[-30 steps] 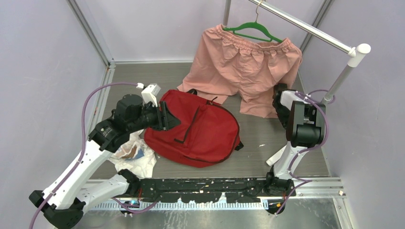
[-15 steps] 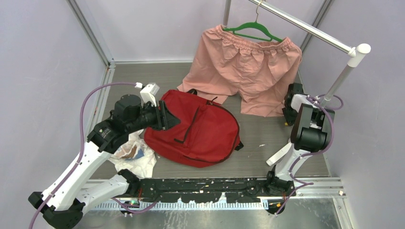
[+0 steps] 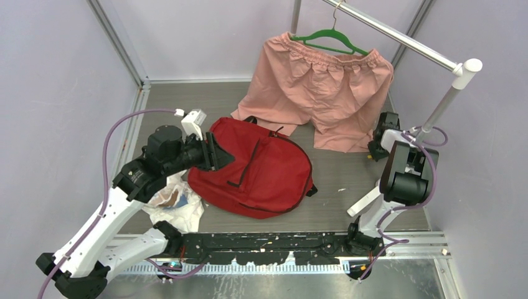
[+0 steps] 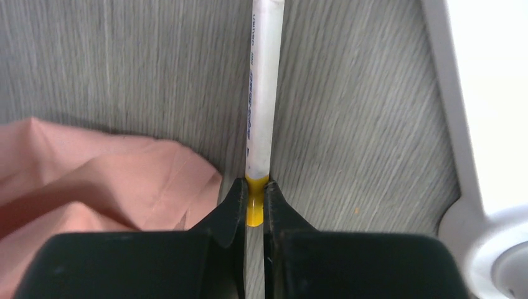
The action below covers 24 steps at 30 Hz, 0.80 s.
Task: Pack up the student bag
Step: Pick up the stationery from the center of the board.
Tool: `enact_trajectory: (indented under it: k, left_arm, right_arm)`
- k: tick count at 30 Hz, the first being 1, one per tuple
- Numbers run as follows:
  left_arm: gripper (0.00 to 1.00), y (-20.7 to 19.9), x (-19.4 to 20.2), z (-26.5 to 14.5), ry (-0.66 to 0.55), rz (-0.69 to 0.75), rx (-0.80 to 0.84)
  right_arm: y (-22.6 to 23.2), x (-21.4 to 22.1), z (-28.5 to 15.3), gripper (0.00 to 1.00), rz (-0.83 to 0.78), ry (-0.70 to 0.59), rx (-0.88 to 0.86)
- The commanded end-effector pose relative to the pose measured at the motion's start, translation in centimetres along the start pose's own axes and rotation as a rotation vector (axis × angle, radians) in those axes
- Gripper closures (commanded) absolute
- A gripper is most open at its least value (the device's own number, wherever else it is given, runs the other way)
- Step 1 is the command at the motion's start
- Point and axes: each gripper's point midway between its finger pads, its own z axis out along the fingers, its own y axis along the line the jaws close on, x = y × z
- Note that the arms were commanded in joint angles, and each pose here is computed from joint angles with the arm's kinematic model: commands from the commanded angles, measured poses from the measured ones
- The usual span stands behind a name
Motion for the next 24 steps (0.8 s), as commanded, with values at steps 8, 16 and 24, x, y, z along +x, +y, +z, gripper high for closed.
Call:
enact_trajectory:
  k: [8,16,24]
  left_arm:
    - [0.48,1.9,0.3,3.9,0.038,-0.041,-0.069]
    - [0.47,6.5,1.4,4.9,0.061,-0.028,-0.285]
    - [0.37,6.5,2.1,4.8,0.071,0.029,-0.267]
  right_arm:
    - [-0.6,10.9,-7.8,0.99,-0.197,0.366,-0.378]
    - [-0.6,18.5,-14.6,0.99,-0.509,0.458,-0.613]
    - [0.8,18.7,-18.1,0.99,-0.678,0.491,-0.743]
